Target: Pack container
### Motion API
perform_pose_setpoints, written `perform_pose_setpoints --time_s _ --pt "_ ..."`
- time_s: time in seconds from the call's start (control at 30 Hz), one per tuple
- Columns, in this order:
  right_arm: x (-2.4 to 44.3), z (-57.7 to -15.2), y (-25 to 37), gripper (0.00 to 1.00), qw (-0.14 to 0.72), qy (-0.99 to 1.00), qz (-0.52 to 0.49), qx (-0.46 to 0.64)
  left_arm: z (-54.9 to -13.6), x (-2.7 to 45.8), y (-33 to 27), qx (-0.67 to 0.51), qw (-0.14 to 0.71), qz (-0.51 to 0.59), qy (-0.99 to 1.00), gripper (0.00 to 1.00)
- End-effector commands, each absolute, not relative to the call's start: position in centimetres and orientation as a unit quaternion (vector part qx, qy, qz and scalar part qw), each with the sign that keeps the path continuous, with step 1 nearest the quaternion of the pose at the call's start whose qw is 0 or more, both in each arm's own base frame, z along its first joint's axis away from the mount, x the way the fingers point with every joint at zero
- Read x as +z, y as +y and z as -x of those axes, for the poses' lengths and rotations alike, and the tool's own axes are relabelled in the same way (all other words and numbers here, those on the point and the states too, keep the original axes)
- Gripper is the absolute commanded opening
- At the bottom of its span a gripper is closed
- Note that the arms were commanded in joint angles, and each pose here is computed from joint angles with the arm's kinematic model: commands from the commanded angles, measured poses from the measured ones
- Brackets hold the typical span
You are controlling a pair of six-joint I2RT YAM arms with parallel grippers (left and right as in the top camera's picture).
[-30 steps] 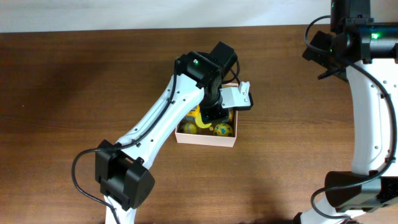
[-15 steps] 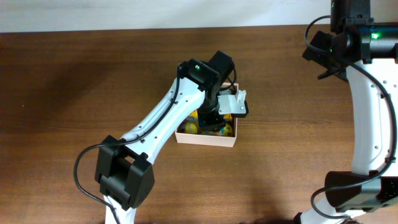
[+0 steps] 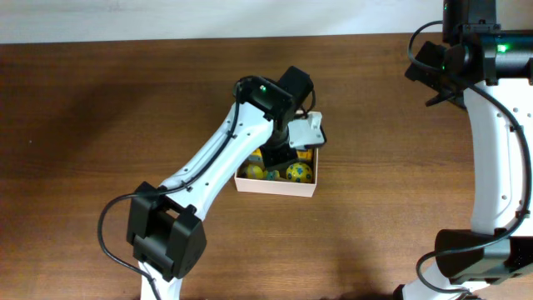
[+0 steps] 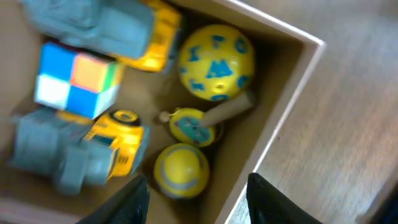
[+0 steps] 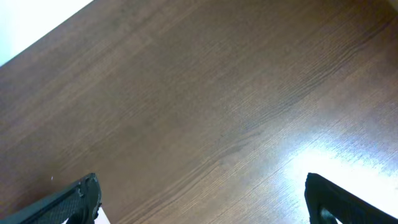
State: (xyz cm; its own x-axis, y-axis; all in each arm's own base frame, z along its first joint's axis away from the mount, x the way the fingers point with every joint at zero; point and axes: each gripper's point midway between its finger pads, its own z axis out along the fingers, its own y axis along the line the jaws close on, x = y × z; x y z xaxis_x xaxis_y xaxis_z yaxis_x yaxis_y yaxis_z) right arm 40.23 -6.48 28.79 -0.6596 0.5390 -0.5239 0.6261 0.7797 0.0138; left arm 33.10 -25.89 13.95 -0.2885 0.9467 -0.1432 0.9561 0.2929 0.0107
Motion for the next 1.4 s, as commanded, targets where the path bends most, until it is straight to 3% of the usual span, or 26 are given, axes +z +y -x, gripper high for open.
perform_pose_setpoints --time_s 0.0,0.1,0.33,0.37,0.43,1.37 --pt "28.8 -40.2 -6.9 0.99 0.260 0.904 -0.326 -0.091 -36.8 16.8 -23.2 0.008 0.109 -0.429 0.897 0.53" --pt "28.8 -40.2 -6.9 0.99 0.260 0.904 -0.326 -0.091 -38.4 18.7 -20.9 0.012 0.136 -0.339 0.931 0.57" --pt "28.8 -40.2 -6.9 0.99 0.260 0.904 -0.326 -0.091 -39.4 20.3 -16.2 0.010 0.142 -0.241 0.960 0.65" --pt "28.8 -40.2 -6.9 0.99 0.260 0.904 -0.326 -0.091 -39.1 20.2 -15.4 0.013 0.133 -0.234 0.963 0.71" --pt "28.8 -40.2 -6.9 0.99 0.260 0.904 -0.326 -0.091 -38.5 19.9 -14.2 0.018 0.110 -0.225 0.968 0.99" --pt "28.8 -40.2 -6.9 0.99 0.260 0.904 -0.326 -0.091 -37.4 19.7 -12.5 0.029 0.079 -0.214 0.973 0.99"
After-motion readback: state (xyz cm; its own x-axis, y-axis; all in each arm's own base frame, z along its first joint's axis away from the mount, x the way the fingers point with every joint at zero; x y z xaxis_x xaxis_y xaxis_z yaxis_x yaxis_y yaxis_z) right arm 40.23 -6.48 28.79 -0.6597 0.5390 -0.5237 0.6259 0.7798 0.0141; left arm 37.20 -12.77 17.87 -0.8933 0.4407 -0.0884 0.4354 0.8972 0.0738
